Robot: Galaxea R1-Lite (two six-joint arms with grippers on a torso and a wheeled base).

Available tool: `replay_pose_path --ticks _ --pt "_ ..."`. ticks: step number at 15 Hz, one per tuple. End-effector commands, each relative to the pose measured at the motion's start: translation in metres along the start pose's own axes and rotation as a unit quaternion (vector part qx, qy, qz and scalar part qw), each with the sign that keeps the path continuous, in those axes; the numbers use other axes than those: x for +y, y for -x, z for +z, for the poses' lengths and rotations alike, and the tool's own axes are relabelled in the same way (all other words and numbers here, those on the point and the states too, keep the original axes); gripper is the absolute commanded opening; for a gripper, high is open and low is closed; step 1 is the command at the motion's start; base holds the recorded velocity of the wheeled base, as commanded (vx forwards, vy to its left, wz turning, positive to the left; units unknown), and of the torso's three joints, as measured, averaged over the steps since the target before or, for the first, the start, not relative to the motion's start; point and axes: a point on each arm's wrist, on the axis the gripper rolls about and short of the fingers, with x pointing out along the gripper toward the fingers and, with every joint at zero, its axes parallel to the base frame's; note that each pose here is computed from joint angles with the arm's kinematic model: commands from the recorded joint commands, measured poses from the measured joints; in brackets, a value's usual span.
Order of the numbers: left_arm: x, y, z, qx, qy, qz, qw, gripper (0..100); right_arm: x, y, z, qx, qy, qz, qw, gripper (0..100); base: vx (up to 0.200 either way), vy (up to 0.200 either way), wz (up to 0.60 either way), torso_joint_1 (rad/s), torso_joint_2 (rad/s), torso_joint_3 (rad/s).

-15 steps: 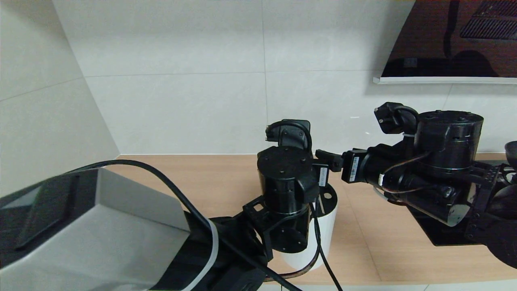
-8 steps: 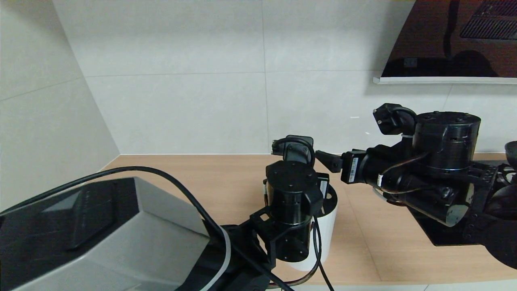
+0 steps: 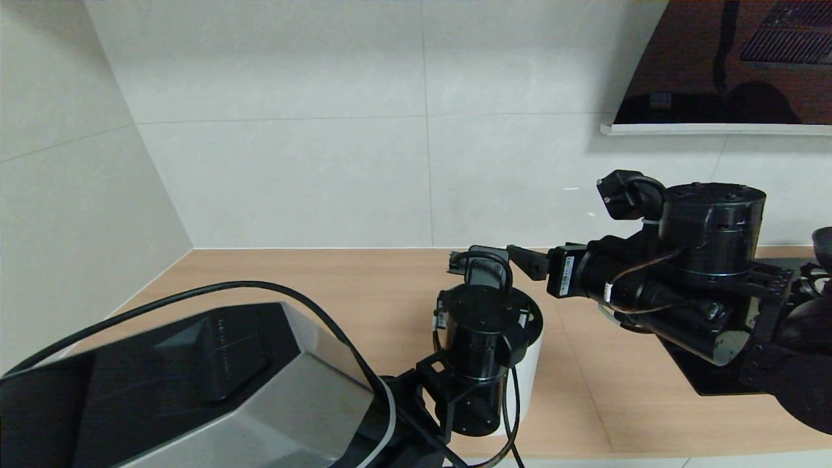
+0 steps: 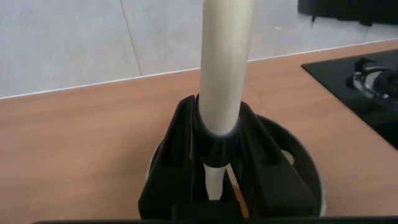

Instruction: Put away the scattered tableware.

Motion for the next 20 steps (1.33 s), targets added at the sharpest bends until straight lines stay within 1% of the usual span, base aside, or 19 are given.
replay_pose_path --ticks 1,7,8,10,12,14,15,16,17,19,20 --pt "-0.001 -0.002 -0.010 0.009 -0.007 0.001 0.9999 0 0.000 -0.001 -0.001 0.002 0.000 0.000 1.000 100 0.000 0.000 0.00 0.000 0.00 0.000" --pt "-0.001 -0.002 -0.008 0.007 -0.005 0.001 1.0000 0 0.000 -0.001 -0.001 0.002 0.000 0.000 1.000 100 0.000 0.000 0.00 0.000 0.00 0.000" --pt "-0.001 -0.002 -0.008 0.006 -0.005 0.001 1.0000 100 0.000 -0.001 -0.001 0.002 0.000 0.000 1.000 100 0.000 0.000 0.00 0.000 0.00 0.000" --pt "-0.001 -0.002 -0.006 -0.001 0.003 0.000 1.0000 100 0.000 -0.001 -0.001 0.002 0.000 -0.001 1.000 100 0.000 0.000 0.00 0.000 0.00 0.000" --pt "-0.001 -0.001 -0.007 -0.001 0.002 -0.001 1.0000 100 0.000 -0.001 -0.001 0.002 0.000 0.000 1.000 100 0.000 0.000 0.00 0.000 0.00 0.000" --pt "0.001 0.003 -0.006 -0.005 0.005 -0.005 1.0000 100 0.000 -0.001 -0.001 0.002 0.000 -0.001 1.000 100 0.000 0.000 0.00 0.000 0.00 0.000" --pt "0.006 0.012 0.003 -0.012 0.011 -0.023 0.9996 100 0.000 -0.001 -0.001 0.002 0.000 -0.001 1.000 100 0.000 0.000 0.00 0.000 0.00 0.000" --pt "0.014 0.024 0.019 -0.023 0.020 -0.051 0.9982 100 0.000 -0.001 -0.001 0.002 0.000 -0.001 1.000 100 0.000 0.000 0.00 0.000 0.00 0.000" --pt "0.024 0.038 0.034 -0.030 0.026 -0.082 0.9959 100 -0.003 -0.002 0.000 0.000 -0.001 -0.006 1.000 100 0.000 0.000 0.00 0.000 0.00 0.000" --pt "0.044 0.064 0.061 -0.047 0.036 -0.139 0.9886 100 -0.007 -0.001 0.002 -0.003 -0.002 -0.011 1.000 100 0.000 0.000 0.00 0.000 0.00 0.000" --pt "0.053 0.074 0.072 -0.058 0.042 -0.150 0.9861 100 -0.010 -0.001 0.004 -0.007 -0.003 -0.016 1.000 100 0.000 0.000 0.00 0.000 0.00 0.000"
